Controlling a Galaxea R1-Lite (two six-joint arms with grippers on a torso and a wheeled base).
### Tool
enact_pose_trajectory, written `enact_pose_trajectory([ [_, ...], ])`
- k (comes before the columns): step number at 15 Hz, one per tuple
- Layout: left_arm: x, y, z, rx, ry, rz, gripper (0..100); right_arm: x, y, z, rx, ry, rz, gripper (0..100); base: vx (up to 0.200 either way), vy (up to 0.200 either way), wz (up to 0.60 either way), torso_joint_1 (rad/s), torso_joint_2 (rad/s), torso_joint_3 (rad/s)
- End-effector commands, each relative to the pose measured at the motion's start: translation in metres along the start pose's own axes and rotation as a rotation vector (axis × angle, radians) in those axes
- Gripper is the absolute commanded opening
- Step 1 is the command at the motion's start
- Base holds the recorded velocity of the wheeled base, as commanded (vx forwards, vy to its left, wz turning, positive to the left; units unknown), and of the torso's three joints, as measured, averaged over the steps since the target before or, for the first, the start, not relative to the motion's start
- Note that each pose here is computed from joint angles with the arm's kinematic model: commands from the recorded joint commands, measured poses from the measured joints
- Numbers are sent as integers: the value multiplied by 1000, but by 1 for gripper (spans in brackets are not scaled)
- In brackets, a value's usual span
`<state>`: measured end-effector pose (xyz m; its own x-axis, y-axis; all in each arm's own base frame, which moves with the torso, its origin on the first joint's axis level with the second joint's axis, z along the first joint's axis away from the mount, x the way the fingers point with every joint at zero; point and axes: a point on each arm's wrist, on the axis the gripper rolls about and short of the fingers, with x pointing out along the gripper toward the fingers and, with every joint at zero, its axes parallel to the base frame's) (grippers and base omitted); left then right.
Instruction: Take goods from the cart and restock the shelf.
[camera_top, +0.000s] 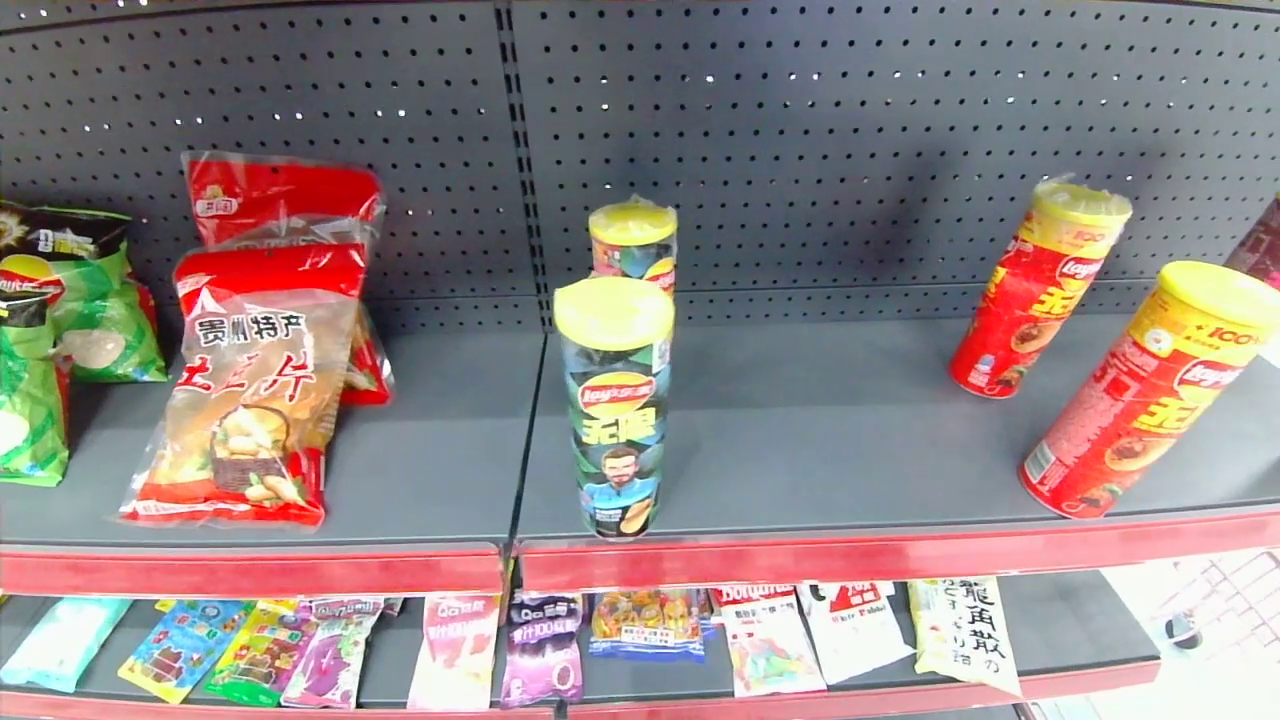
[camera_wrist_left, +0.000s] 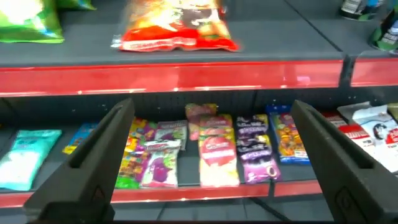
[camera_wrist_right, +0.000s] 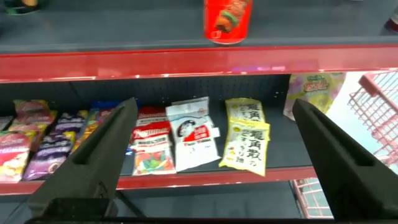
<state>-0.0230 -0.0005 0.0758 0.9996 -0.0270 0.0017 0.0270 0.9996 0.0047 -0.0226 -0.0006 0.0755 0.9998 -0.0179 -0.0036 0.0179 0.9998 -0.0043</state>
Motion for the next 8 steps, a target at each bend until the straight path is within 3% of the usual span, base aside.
enact_pose_trajectory([
  [1, 0, 0, 0, -2, 2, -1, 100, 0, 0, 0, 0, -2, -1, 100, 0, -200, 0, 7, 2, 2],
  [8, 0, 0, 0, 0, 2, -1, 100, 0, 0, 0, 0, -2, -1, 100, 0, -200, 0, 3, 4, 4],
])
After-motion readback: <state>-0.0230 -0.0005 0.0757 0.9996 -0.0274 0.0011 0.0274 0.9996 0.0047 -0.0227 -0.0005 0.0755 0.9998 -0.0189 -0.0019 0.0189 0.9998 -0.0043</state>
